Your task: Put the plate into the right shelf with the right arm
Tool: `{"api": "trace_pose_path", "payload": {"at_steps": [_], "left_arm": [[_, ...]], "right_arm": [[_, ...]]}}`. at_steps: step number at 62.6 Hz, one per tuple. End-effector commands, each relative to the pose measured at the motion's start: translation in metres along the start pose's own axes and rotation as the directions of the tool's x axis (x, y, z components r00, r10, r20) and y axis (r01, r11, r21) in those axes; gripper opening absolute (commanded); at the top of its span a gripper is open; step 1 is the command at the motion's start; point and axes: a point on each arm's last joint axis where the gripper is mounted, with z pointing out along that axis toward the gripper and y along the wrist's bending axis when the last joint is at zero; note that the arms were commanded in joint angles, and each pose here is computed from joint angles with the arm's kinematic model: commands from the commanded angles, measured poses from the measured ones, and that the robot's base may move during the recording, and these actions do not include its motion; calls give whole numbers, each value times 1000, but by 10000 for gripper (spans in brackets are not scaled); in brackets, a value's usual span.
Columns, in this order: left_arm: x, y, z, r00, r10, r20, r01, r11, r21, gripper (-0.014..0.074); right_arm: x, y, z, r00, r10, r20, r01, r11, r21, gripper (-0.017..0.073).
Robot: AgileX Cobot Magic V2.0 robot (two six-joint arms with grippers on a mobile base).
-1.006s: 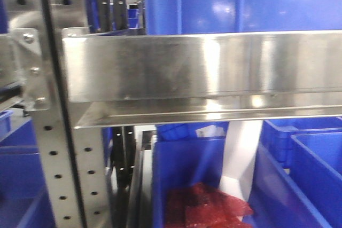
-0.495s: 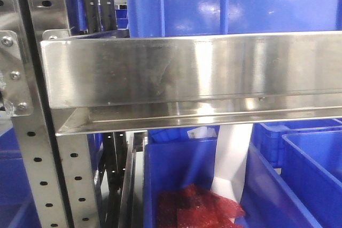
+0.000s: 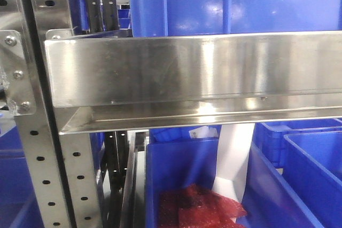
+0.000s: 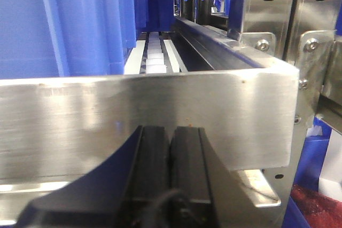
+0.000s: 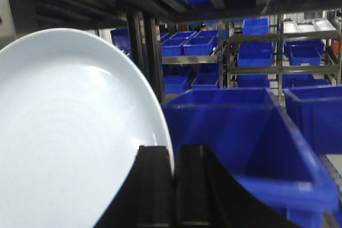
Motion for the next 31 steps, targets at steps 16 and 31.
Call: {"api": "trace_pose_path", "payload": {"at_steps": [16, 31], "left_arm": [[-5, 1, -1, 997, -6, 79, 7, 1000, -14, -47], [-5, 1, -1, 997, -6, 79, 7, 1000, -14, -47]], "right_arm": [[-74, 12, 90, 999, -40, -32, 42, 998, 42, 65], [-90, 7, 148, 990, -74, -123, 90, 987, 131, 65]]}}
